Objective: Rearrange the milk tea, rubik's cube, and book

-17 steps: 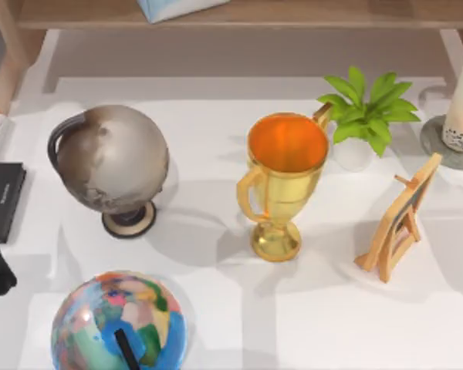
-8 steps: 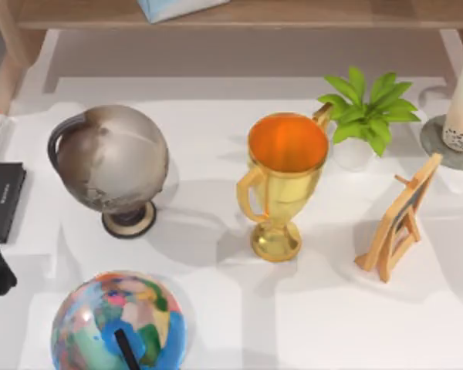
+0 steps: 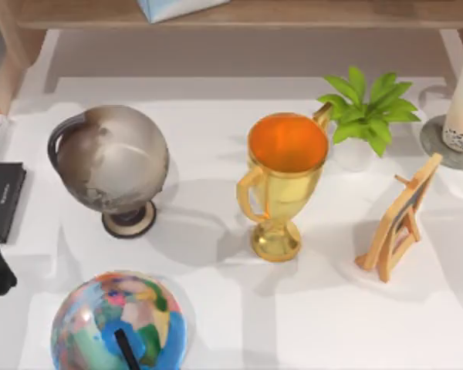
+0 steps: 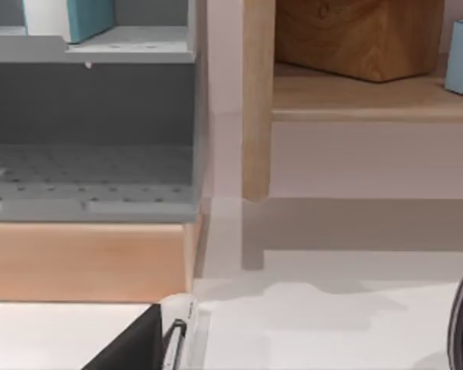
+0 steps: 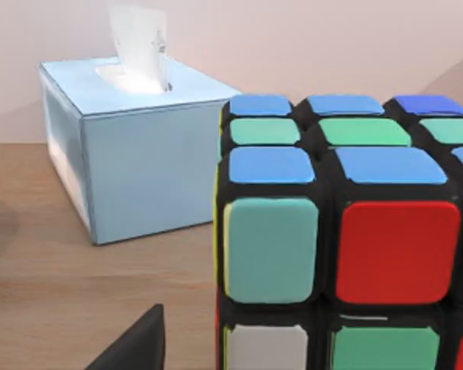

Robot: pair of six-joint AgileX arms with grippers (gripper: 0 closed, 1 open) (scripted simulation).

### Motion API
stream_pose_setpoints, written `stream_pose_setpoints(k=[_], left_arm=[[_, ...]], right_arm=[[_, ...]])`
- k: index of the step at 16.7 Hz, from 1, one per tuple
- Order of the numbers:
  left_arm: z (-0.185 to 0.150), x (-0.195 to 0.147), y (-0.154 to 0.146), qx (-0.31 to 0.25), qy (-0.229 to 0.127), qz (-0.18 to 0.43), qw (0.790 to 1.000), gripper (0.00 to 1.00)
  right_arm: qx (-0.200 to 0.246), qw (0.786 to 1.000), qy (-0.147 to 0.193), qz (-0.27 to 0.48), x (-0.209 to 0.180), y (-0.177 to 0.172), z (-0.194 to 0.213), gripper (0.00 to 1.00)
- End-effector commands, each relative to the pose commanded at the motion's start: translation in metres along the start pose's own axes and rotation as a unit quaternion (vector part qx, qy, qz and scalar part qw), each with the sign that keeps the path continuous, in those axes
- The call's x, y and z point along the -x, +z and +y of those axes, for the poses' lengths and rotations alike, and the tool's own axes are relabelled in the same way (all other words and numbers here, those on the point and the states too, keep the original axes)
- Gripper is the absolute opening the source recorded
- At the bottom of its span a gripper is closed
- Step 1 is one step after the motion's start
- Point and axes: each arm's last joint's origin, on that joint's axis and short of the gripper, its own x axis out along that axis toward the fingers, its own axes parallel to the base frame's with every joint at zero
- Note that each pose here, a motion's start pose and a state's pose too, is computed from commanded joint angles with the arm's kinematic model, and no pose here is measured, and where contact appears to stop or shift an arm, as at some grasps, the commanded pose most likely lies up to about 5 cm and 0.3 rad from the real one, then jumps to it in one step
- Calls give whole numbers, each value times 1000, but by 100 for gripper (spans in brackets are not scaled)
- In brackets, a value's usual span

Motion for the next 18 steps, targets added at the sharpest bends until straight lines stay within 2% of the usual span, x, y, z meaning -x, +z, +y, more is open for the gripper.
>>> stream_pose_setpoints(k=[5,10,14,18], left_arm=[[0,0,0,0,0,0,1000,100],[0,0,0,0,0,0,1000,100],[0,0,0,0,0,0,1000,100],[0,0,0,0,0,0,1000,100]], right_arm=[[1,1000,2,2,44,8,-25,100],[0,1000,4,-2,145,-2,-70,100],[-1,1000,4,-7,235,-54,-99,100],[-1,1000,5,-7,292,-136,-115,100]])
